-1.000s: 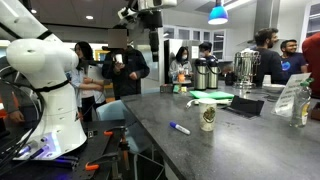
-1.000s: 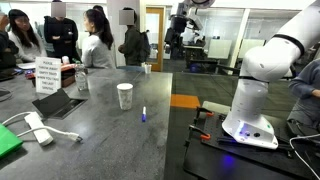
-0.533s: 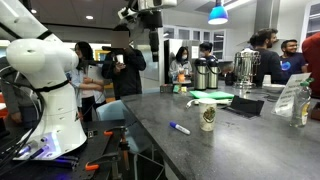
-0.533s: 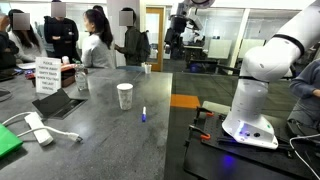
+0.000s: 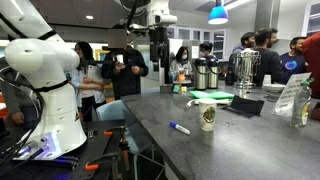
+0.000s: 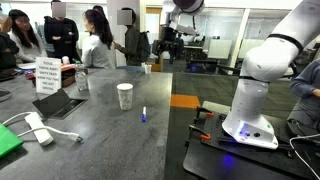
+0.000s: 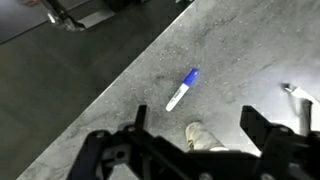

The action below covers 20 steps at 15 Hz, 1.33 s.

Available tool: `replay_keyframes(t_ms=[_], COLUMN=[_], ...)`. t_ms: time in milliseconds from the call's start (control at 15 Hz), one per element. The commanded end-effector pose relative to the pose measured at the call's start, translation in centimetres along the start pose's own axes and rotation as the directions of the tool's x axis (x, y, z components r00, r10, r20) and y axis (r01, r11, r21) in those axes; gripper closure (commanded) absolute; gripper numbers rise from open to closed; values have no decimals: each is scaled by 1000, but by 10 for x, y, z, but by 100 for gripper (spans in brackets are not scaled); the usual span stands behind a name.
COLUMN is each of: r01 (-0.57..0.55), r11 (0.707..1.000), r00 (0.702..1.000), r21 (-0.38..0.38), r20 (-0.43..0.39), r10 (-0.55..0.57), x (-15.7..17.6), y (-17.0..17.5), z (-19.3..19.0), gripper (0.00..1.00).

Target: Pick up the marker and put it in the cup

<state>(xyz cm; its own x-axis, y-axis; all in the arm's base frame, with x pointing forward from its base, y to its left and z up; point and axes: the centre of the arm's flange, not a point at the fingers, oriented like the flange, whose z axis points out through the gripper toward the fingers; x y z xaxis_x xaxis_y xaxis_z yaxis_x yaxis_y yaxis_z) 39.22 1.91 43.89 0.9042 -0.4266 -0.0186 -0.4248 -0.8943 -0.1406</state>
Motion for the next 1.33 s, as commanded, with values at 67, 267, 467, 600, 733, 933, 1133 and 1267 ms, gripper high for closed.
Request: replay_keyframes(t_ms=[67,267,467,600,733,933,1133,1267], r01=[-224,-286,-331,-347,-380,-396,-389,-389], r11=[974,954,936,932,924,918,921,920], r00=[975,958,941,937,925,917,919,918], r21=[14,87,119,101,46,0,-24,-41], r20=[10,-7,-31,-11,15,54,62,67], r10=[224,287,336,350,380,395,390,391], x=[21,28,37,42,48,60,79,93], y=[-11,-6,0,8,13,19,23,18], z=[39,71,104,127,149,177,199,210], gripper=[0,0,0,0,0,0,0,0])
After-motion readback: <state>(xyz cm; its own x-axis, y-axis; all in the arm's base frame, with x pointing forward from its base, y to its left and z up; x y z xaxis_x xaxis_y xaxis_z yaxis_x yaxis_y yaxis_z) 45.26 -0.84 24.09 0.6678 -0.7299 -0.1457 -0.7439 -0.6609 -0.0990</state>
